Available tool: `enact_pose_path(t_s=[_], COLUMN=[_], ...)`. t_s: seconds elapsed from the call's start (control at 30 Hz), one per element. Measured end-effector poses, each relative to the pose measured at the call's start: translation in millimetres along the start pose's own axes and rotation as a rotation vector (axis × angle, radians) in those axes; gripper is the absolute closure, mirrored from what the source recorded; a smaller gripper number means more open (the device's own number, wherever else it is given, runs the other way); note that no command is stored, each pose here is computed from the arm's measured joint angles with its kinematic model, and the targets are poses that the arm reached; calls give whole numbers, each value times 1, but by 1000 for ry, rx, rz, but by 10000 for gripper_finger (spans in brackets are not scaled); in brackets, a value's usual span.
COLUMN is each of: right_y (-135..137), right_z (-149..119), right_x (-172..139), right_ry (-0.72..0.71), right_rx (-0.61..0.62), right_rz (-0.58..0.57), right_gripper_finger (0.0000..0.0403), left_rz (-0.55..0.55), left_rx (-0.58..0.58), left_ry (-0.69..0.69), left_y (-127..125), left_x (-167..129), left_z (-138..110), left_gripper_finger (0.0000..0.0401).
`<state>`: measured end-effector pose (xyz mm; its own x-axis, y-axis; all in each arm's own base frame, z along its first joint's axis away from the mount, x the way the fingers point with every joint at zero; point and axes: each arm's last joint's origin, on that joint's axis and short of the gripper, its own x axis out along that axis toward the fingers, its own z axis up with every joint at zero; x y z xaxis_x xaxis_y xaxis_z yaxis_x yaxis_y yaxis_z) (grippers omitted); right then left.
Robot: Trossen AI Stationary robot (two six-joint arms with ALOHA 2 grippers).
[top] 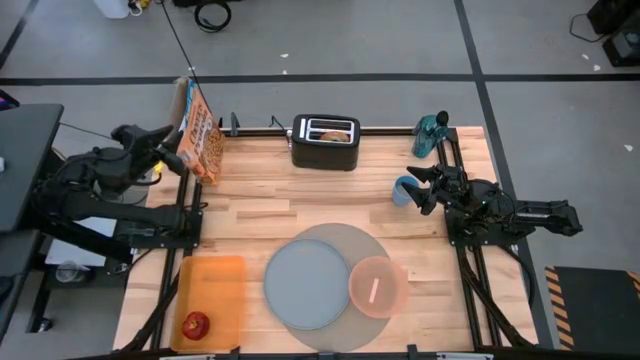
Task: Arrange a breakfast setting
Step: Put cereal into the pink bowl
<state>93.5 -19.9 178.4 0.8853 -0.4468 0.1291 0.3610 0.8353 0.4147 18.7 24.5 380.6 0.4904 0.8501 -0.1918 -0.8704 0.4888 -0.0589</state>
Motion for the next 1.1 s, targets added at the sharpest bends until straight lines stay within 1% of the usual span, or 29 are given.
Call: enact_pose_path(t_s=[0.13,0.27,0.33,0.5,0.57,0.7,0.83,1.1], right_y=[0,0,0,0,0,0,0,0], right_z=[0,0,0,0,0,0,0,0], right_x=[0,0,0,0,0,0,0,0], right_ry=[0,1,0,0,0,0,0,-1], right_rx=[0,0,0,0,0,0,0,0], right_rz=[0,0,0,0,0,0,0,-2], right_gripper_finger=[23,23,23,23,23,23,23,23], left_rz=[-5,33,50,41,52,116,173,280], left_rx=[-24,-29,-29,-51,-51,-33,-8,28], left_ry=[87,178,215,287,327,400,459,524], left_y=[10,17,18,16,15,13,3,-12], left_x=[-5,-7,-7,-6,-6,-3,9,26], left_z=[-6,-18,-21,-24,-27,-37,-53,-72], left_gripper_finger=[178,151,148,147,147,147,147,147])
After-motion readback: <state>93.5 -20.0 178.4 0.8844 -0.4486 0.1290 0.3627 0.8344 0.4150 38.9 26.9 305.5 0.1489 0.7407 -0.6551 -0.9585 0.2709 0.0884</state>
